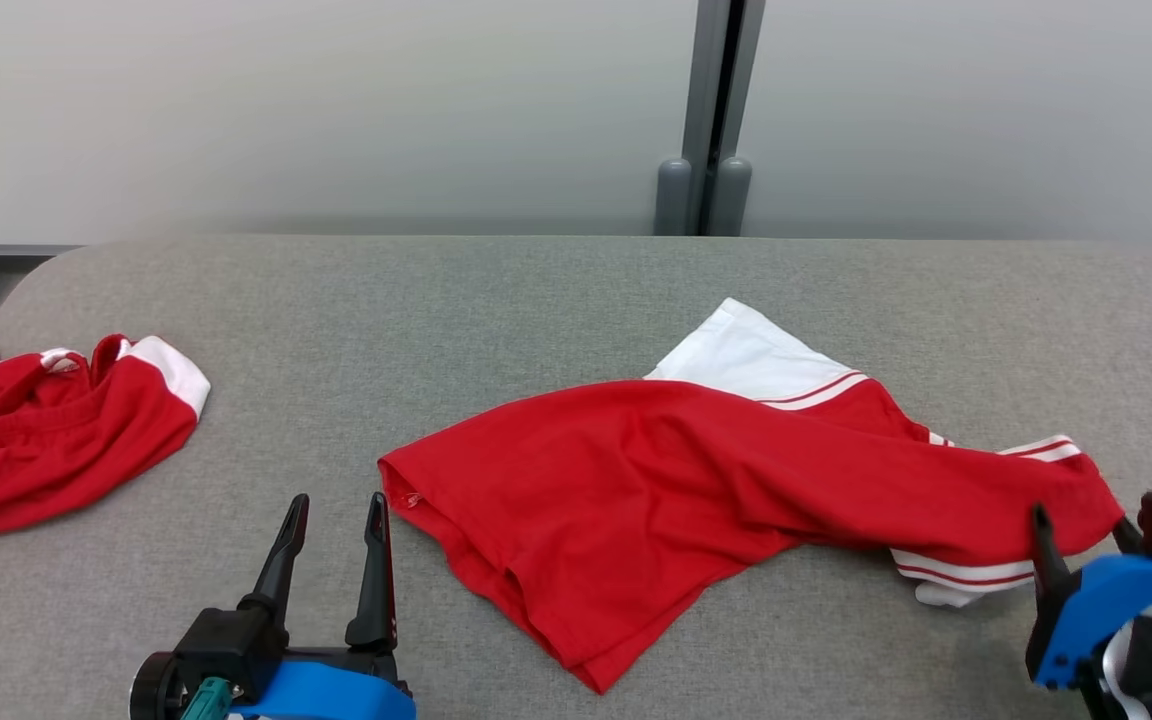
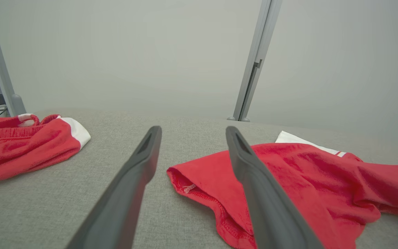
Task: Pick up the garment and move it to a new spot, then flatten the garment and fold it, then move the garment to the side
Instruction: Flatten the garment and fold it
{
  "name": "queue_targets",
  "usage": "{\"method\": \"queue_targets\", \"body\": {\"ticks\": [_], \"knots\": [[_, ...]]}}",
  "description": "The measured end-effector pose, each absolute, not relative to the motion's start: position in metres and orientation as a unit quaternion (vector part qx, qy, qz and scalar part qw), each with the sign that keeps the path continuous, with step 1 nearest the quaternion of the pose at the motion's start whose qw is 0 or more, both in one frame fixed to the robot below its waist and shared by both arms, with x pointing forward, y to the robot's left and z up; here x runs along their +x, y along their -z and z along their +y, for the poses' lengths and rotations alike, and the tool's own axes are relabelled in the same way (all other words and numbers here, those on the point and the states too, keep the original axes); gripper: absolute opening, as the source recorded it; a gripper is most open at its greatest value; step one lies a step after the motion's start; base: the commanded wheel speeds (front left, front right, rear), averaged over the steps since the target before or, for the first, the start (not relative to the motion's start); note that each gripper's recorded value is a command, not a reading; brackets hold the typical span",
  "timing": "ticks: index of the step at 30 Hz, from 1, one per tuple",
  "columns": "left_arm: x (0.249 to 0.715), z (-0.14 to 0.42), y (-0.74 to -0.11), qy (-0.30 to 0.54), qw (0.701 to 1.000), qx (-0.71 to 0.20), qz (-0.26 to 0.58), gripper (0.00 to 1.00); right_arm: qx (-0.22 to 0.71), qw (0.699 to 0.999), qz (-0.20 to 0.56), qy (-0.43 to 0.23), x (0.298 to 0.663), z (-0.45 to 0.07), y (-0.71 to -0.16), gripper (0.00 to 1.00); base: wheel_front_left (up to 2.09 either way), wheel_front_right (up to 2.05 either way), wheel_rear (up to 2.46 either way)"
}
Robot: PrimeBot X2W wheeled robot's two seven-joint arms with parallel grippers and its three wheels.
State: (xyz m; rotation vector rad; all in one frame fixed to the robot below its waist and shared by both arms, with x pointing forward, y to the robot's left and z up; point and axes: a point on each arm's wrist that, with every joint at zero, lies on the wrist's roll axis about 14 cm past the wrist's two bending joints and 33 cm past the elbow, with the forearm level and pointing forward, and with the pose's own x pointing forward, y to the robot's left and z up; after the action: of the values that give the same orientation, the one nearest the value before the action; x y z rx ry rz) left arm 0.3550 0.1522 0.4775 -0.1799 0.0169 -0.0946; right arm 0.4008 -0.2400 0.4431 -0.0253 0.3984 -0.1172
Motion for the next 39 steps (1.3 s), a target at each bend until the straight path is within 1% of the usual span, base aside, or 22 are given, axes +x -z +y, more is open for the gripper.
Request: {"method": "queue_targets", "body": {"ticks": [5,8,10,13,17,21,24,31,35,39], "knots": [[0.357,0.147,-0.478,0.056,0.994,-0.091,0.008,1.00,-0.025,0.963,0.258,0.068,0.368,-0.249,-0.418,1.00,0.00,0.00,0.00],[0.358,0.146,-0.478,0.058,0.994,-0.091,0.009,1.00,-0.034,0.966,0.248,0.065,0.365,-0.248,-0.423,1.00,0.00,0.00,0.00],[0.358,0.146,-0.478,0.058,0.994,-0.090,0.008,1.00,-0.041,0.975,0.212,0.060,0.368,-0.246,-0.437,1.00,0.00,0.00,0.00],[0.357,0.146,-0.480,0.058,0.994,-0.088,0.006,1.00,-0.044,0.989,0.131,0.046,0.375,-0.237,-0.469,1.00,0.00,0.00,0.00],[0.355,0.148,-0.481,0.056,0.995,-0.088,0.003,1.00,-0.033,0.999,0.034,0.025,0.374,-0.222,-0.505,1.00,0.00,0.00,0.00],[0.351,0.148,-0.480,0.055,0.995,-0.088,0.004,1.00,-0.014,1.000,-0.012,0.012,0.368,-0.213,-0.518,1.00,0.00,0.00,0.00],[0.347,0.149,-0.480,0.055,0.995,-0.087,0.004,1.00,-0.004,1.000,-0.026,0.008,0.363,-0.210,-0.522,1.00,0.00,0.00,0.00],[0.343,0.150,-0.475,0.051,0.995,-0.090,0.012,1.00,0.017,0.999,-0.028,0.003,0.358,-0.206,-0.523,1.00,0.00,0.00,0.00],[0.340,0.151,-0.463,0.048,0.994,-0.094,0.033,1.00,0.028,1.000,-0.013,0.004,0.356,-0.206,-0.517,1.00,0.00,0.00,0.00],[0.343,0.148,-0.443,0.050,0.991,-0.100,0.077,1.00,0.031,0.999,-0.007,0.004,0.356,-0.206,-0.512,1.00,0.00,0.00,0.00]]}}
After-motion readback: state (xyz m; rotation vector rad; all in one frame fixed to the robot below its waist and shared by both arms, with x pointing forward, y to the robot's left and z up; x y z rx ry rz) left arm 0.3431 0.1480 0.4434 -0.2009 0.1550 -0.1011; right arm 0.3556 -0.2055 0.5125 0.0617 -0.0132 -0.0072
